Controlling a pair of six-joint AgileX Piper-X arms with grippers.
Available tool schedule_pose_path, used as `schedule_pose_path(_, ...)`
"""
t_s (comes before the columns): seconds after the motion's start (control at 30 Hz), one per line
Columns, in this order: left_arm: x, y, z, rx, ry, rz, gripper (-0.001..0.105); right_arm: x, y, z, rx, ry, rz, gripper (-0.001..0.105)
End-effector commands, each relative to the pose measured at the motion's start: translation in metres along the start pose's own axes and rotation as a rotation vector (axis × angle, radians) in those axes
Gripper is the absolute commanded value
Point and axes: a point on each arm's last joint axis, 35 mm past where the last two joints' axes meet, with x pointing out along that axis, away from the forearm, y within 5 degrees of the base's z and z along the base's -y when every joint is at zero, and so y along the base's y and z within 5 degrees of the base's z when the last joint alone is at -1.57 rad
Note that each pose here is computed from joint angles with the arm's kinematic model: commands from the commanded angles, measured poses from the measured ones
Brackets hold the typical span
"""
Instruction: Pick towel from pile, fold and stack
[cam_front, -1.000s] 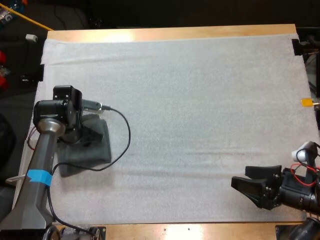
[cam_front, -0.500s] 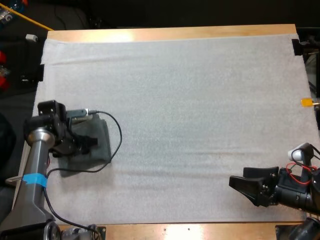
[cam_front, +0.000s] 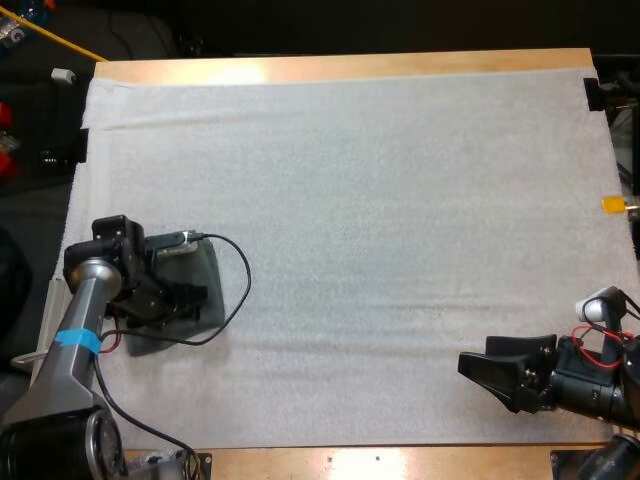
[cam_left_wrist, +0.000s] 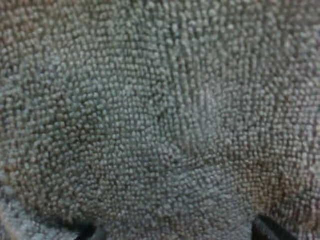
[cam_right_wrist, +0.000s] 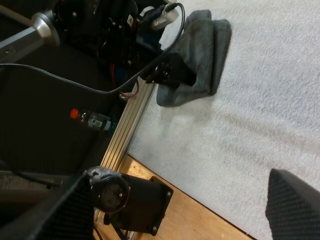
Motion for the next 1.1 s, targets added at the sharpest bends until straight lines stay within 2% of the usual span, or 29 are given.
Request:
schedule_pose_path(0.0, -0.001, -0.002, 0.003, -0.005, -0.004, -0.031, 0.059, -0.001, 0.002, 0.001, -0.008, -0.004, 0.016, 0.070)
schedule_pose_path(0.3, -0.038, -0.014, 0.037, 0.011, -0.164, -0.073, 0.059, -0.001, 0.002, 0.001, -0.008, -0.004, 0.016, 0.070)
schedule_pose_path(0.5, -0.038, -0.015, 0.049, 0.004, -0.256, -0.087, 0.059, -0.001, 0.002, 0.001, -0.008, -0.004, 0.016, 0.070)
schedule_pose_path(0.67, -0.024, -0.014, 0.058, -0.022, -0.246, -0.088, 0.059, -0.001, 0.002, 0.001, -0.008, -0.004, 0.016, 0.070)
schedule_pose_path(0.9, 0.004, -0.009, 0.059, -0.042, -0.133, -0.069, 0.059, -0.001, 0.002, 0.001, -0.008, -0.004, 0.016, 0.070)
schedule_pose_path(1.07, -0.007, -0.012, 0.062, -0.034, -0.158, -0.073, 0.059, -0.001, 0.002, 0.001, -0.008, -0.005, 0.013, 0.070)
